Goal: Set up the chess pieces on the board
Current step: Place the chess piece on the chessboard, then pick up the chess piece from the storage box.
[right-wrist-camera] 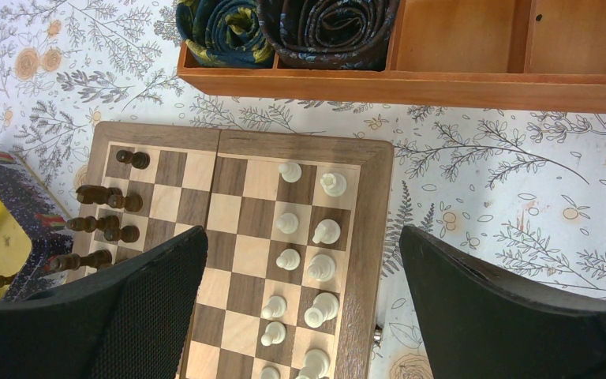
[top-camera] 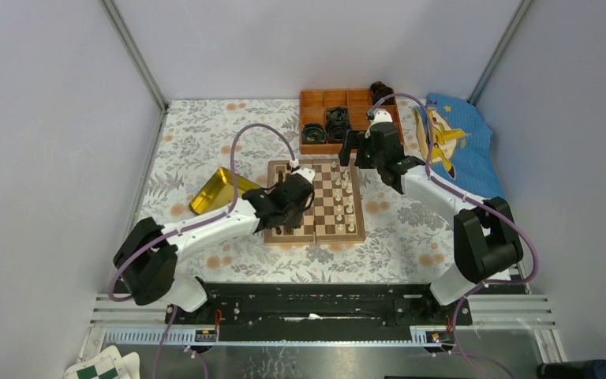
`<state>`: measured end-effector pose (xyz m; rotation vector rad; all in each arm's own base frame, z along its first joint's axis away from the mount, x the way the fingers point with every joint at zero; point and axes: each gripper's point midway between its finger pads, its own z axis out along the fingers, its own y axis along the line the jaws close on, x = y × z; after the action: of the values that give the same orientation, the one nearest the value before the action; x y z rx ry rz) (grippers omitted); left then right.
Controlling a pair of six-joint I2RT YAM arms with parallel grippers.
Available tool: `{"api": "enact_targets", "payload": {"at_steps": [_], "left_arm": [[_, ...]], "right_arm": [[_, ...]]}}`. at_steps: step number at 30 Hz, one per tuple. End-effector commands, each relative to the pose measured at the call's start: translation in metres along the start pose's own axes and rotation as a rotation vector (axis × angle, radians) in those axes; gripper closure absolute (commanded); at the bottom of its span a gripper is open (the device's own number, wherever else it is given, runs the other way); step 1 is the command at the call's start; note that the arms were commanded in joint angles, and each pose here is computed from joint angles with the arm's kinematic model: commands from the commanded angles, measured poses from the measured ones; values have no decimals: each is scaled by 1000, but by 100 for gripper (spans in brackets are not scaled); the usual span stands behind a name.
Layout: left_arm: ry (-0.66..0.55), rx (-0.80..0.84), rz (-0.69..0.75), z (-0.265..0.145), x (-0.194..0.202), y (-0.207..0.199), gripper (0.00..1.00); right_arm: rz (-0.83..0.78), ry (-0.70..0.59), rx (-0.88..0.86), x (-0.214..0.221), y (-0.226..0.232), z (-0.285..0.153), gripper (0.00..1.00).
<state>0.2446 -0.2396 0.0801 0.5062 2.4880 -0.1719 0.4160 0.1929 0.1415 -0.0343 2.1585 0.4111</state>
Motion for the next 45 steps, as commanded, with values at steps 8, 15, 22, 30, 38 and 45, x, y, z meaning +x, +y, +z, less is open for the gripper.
{"api": "enact_targets", "payload": {"at_steps": [8, 15, 22, 30, 38, 45], "left_arm": [[-169, -163, -290, -74, -73, 67, 58], [-193, -239, -582, -79, -74, 166, 44], [-70, -265, -667, -43, -37, 202, 39], [69, -219, -696, -4, 1, 200, 39], [117, -164, -701, 13, 9, 193, 40], [150, -147, -699, 25, 18, 189, 41]], "right_arm": [[3, -75, -29, -24, 7, -6, 0], [5, -74, -47, -24, 10, -7, 0], [8, -70, -56, -23, 12, -7, 0], [7, -67, -53, -22, 12, -5, 0], [7, -60, -50, -20, 11, -3, 0], [7, -59, -46, -19, 10, -3, 0]]}}
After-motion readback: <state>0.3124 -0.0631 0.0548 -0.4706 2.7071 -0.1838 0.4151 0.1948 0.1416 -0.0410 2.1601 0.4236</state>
